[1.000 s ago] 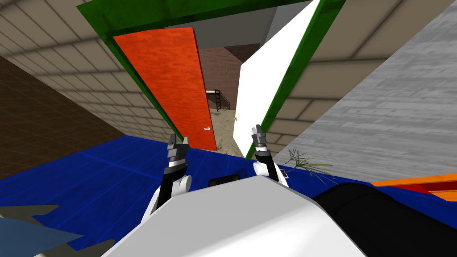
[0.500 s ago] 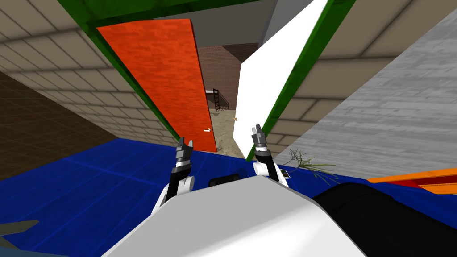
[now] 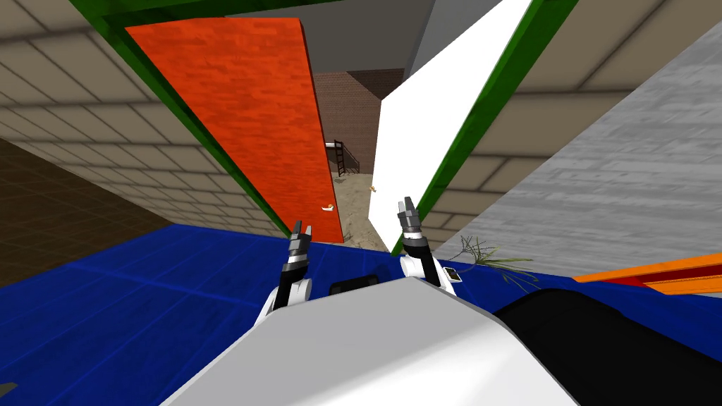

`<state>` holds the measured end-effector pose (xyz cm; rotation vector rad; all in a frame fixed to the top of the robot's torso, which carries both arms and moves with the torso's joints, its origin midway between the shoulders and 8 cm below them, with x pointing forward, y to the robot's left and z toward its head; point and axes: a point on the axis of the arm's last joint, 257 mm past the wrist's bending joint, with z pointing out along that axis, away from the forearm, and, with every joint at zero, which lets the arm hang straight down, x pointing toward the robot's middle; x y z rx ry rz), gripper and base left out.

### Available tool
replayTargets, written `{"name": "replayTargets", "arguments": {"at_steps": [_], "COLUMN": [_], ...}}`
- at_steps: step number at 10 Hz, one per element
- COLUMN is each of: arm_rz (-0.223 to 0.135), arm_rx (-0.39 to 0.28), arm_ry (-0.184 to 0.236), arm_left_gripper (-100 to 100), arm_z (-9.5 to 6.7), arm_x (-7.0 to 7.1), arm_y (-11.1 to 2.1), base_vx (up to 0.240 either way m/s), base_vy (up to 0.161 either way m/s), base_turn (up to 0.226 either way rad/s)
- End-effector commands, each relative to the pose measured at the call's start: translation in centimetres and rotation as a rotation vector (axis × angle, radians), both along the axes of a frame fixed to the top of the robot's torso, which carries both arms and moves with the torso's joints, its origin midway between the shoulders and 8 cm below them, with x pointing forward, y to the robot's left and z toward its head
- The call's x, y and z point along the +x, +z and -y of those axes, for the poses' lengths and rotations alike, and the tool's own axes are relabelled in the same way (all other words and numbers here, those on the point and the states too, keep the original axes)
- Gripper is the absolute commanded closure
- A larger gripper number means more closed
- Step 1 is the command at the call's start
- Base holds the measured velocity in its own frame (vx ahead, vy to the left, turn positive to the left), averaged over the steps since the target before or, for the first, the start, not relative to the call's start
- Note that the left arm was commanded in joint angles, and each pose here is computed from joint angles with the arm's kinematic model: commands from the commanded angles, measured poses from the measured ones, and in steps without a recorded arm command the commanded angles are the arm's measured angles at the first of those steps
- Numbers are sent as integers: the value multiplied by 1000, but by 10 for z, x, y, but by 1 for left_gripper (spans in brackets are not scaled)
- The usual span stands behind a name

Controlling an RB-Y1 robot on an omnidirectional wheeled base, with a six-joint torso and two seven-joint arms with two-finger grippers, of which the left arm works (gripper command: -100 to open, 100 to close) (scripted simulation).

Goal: Push the door open

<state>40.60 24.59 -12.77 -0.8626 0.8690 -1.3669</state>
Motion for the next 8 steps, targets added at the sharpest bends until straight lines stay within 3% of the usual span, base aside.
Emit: {"name": "replayTargets", "arguments": {"at_steps": [1, 8], "arm_rz": [-24, -118], "arm_rx": [0, 6], "arm_ry": [-4, -36], "arm_left_gripper": [-100, -100], "arm_z": [0, 13], "arm_x": [3, 11], "arm_y": [-12, -71], "base_vx": [67, 53], "base_vy": [58, 60], "base_turn": [-27, -44]}}
